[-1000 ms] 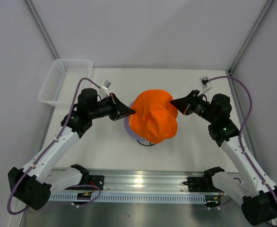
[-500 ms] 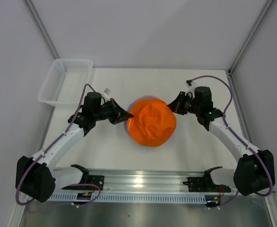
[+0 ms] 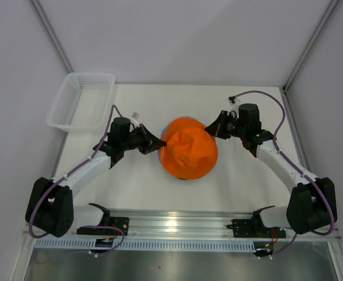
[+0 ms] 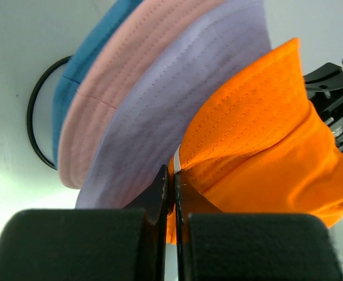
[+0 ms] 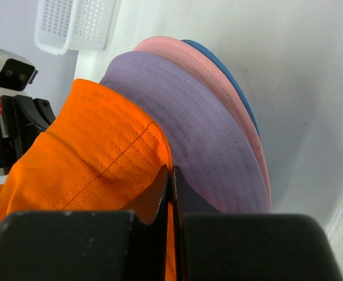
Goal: Stack the hats
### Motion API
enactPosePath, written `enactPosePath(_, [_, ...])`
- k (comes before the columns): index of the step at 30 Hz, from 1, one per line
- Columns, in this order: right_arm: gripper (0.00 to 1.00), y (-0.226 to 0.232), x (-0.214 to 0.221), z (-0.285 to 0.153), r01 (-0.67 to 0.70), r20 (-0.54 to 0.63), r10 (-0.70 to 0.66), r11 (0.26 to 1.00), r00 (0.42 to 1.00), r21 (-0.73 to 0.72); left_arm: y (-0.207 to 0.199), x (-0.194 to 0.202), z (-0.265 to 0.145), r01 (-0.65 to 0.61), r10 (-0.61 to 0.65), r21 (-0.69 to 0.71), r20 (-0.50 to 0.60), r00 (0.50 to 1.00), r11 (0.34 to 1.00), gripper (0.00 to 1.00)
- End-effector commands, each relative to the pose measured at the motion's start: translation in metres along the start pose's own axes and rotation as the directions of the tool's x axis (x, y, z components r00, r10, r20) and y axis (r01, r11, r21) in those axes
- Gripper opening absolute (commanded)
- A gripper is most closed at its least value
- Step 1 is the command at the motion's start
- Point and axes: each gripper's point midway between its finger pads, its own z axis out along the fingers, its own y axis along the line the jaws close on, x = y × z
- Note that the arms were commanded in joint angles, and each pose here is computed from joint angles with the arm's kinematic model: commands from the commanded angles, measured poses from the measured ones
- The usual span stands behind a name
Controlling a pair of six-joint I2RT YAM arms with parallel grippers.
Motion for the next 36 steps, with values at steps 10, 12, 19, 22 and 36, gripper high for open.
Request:
enactPosePath(10, [0.00,-0.059,0.046,0.014,-0.014,-0.147,0.046,0.978,0.988,0.208,0.138,-0.005,-0.011,0.120,-0.045,-0.510,0.158,0.986,0.852,0.01])
enactPosePath(12, [0.00,-0.063,0.051,0.015,-0.001,-0.157,0.038,0.973,0.987,0.232,0.147,-0.008,-0.019,0.118,-0.018,-0.555,0.182,0.983,0.823,0.01])
enactPosePath(19, [0.00,-0.078,0.081,0.022,-0.002,-0.209,0.063,0.959,0.976,0.282,0.158,-0.007,-0.028,0.088,0.033,-0.616,0.183,0.983,0.783,0.01])
enactPosePath(22, [0.00,-0.082,0.088,0.024,-0.009,-0.220,0.077,0.956,0.972,0.292,0.166,0.000,-0.027,0.090,0.020,-0.626,0.165,0.986,0.775,0.01])
enactPosePath(36, [0.60,-0.024,0.016,-0.005,0.121,-0.153,-0.086,0.964,0.984,0.236,0.052,-0.027,-0.065,-0.206,0.320,-0.473,0.173,0.932,0.857,0.60])
